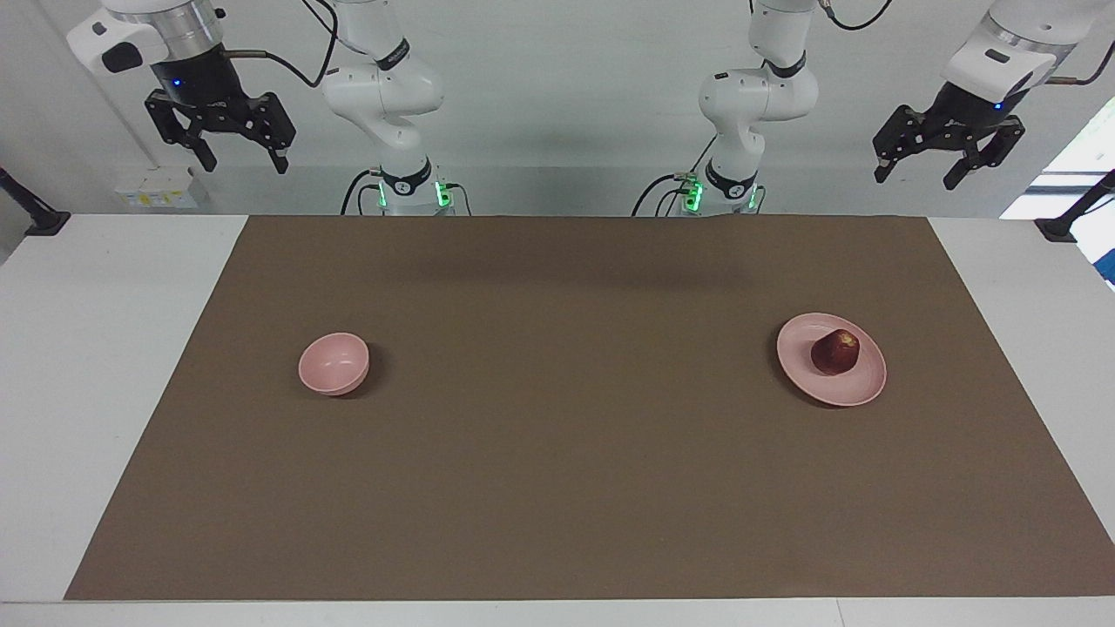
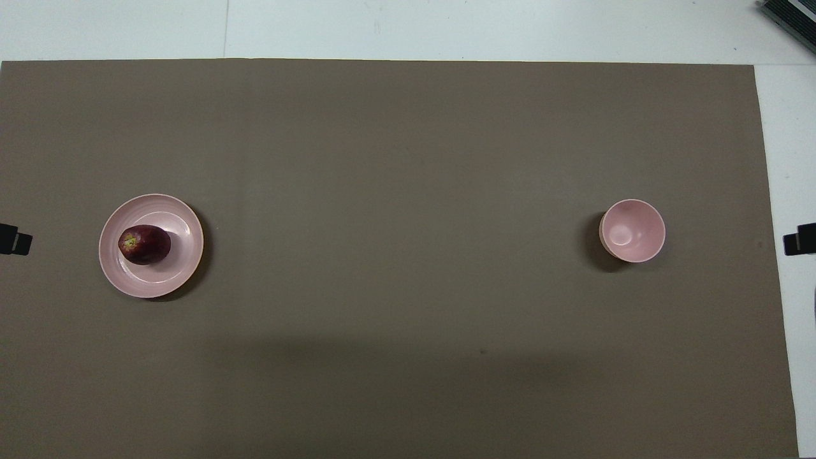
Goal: Move apple from plate to bowl
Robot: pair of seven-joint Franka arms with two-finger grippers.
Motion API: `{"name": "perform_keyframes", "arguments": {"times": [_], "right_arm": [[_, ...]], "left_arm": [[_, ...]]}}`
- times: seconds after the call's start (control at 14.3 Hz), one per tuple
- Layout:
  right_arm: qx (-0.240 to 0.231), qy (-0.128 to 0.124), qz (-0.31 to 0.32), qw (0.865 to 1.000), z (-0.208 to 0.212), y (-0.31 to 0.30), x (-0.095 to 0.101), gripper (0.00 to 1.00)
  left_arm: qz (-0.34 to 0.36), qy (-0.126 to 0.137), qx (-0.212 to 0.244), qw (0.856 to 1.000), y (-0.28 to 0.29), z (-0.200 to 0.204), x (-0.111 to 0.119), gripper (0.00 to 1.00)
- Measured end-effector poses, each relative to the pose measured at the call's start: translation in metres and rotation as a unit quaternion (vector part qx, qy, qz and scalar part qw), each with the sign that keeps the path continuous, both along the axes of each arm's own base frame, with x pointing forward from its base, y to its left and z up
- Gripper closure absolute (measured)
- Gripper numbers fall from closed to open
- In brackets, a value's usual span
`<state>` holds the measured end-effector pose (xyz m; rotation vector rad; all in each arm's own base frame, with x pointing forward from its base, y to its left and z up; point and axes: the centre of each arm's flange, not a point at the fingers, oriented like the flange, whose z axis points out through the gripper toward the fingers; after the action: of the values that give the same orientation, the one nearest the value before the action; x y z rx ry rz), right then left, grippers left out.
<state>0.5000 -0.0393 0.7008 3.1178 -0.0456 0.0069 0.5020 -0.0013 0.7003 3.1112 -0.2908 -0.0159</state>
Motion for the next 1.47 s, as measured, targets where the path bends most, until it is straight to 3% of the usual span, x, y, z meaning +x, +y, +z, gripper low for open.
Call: {"name": "perform_keyframes", "arguments": {"times": [1.47], "right_arm": [[0.000,0.000,0.000,1.000,-0.0001,0.0000,0.0000,0.00]], "left_arm": [[-0.002,0.003,0.000,1.000,-0.0007,-0.0008,-0.0021,0.00]]}}
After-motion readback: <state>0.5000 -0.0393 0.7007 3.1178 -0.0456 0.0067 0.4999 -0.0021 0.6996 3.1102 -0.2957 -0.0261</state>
